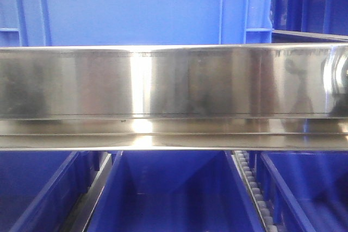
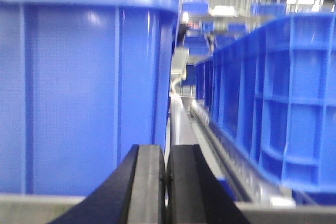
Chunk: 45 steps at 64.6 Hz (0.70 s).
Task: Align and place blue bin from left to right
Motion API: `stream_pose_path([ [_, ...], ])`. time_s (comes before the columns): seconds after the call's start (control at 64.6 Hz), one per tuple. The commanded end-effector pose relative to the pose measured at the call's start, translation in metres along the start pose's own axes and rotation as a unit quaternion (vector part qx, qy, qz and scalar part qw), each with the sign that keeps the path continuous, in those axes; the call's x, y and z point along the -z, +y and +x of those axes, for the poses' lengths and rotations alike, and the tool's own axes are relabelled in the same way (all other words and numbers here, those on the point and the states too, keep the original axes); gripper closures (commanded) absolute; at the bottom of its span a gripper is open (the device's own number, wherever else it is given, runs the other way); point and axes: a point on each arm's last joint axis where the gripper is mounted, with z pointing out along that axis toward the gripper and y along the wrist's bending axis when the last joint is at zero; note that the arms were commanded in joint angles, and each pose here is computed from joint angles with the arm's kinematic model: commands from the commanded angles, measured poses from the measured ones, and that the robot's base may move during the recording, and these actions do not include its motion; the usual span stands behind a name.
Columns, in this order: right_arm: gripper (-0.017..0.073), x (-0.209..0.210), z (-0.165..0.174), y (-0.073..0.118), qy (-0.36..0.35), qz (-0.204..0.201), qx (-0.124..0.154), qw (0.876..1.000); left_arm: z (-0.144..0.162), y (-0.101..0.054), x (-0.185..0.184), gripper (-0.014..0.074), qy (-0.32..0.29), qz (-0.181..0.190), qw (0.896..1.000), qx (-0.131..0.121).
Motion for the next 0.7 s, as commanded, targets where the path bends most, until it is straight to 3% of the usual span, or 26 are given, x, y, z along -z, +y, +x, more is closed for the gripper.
stream_pose_path([
  [0.0, 0.0648, 0.003, -0.029, 0.001, -0.028, -0.002, 0.003, 1.000, -0.027, 0.000, 0.001, 0.0589, -0.049, 0.003, 0.999, 0.005],
  [0.139, 0.0648, 0.018, -0.089, 0.003, -0.049, -0.008, 0.004, 0.999, -0.074, 0.000, 0.007, 0.0541, -0.089, 0.000, 0.996, 0.000],
  [0.248, 0.0615, 0.022, -0.126, 0.005, -0.036, -0.011, 0.005, 0.999, -0.113, 0.002, 0.013, 0.0437, -0.099, -0.006, 0.995, -0.016],
  [0.387, 0.0389, 0.016, -0.171, 0.006, -0.038, -0.013, 0.005, 0.999, -0.158, 0.003, 0.007, 0.0325, -0.087, 0.004, 0.996, -0.011],
  [0.604, -0.0015, -0.014, -0.217, 0.008, -0.022, -0.013, 0.006, 1.000, -0.199, 0.002, -0.020, 0.0178, -0.042, 0.015, 0.999, -0.007],
  [0.681, -0.0008, -0.029, -0.222, 0.008, -0.010, -0.013, 0.006, 1.000, -0.206, 0.001, -0.038, 0.0118, -0.026, 0.015, 1.000, -0.009],
])
